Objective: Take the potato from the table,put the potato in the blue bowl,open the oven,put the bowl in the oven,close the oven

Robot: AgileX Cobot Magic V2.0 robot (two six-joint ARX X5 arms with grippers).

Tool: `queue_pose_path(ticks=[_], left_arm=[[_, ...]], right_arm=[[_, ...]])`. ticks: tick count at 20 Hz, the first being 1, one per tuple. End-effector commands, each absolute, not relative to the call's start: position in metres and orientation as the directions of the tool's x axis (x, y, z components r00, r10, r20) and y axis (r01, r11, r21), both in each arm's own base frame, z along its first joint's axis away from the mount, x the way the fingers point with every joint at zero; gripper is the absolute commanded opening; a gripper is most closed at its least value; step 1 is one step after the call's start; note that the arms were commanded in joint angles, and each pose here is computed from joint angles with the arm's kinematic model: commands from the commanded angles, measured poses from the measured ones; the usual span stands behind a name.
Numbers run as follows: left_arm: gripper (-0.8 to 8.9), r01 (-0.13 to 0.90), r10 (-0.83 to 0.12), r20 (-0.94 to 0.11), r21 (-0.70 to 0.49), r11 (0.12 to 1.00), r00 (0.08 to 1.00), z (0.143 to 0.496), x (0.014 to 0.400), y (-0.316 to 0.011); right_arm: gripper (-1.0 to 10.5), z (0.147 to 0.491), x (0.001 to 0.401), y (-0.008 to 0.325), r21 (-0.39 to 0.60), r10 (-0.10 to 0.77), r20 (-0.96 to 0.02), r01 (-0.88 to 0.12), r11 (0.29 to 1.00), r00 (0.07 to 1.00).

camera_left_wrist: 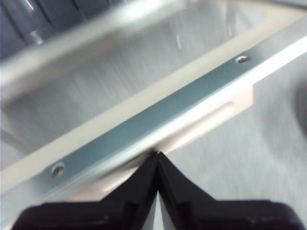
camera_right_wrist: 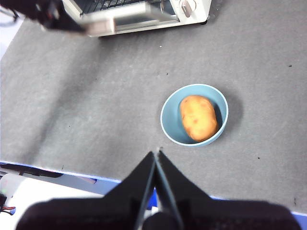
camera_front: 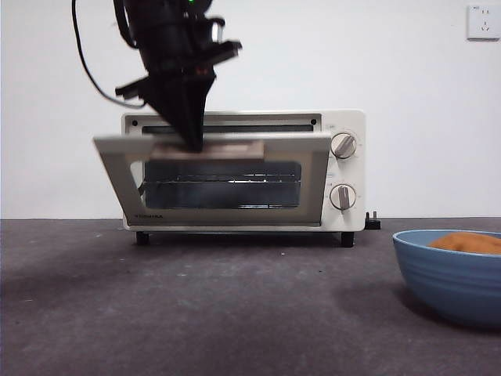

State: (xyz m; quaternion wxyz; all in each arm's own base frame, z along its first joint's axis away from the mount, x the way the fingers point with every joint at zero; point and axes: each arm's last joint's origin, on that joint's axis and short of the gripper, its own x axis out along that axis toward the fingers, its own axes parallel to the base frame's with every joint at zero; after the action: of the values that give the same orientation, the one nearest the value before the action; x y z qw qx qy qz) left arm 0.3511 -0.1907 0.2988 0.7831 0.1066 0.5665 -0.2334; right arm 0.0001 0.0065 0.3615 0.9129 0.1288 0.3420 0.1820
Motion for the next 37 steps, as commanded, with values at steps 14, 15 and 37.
queue_pose_path(ticks=[14,15,37], left_arm=[[-0.06,0.444,-0.141,-0.981,-0.068,0.893,0.134,0.213,0.34,-0.204],[-0.06,0.452,-0.141,-0.981,-0.068,0.89,0.131,0.213,0.338,-0.207],[-0.05,0.639,-0.45,-0.736,-0.03,0.768,0.506,0.422,0.177,-0.134]], right_arm=[[-0.1,0.361,-0.002,0.006,0.343,0.406,-0.587,-0.24,0.908,0.7],[0.0,0.36,-0.002,0.006,0.343,0.405,-0.592,-0.237,0.909,0.696],[2.0,0.296,0.135,0.04,0.173,0.159,-0.949,0.027,0.985,0.273]])
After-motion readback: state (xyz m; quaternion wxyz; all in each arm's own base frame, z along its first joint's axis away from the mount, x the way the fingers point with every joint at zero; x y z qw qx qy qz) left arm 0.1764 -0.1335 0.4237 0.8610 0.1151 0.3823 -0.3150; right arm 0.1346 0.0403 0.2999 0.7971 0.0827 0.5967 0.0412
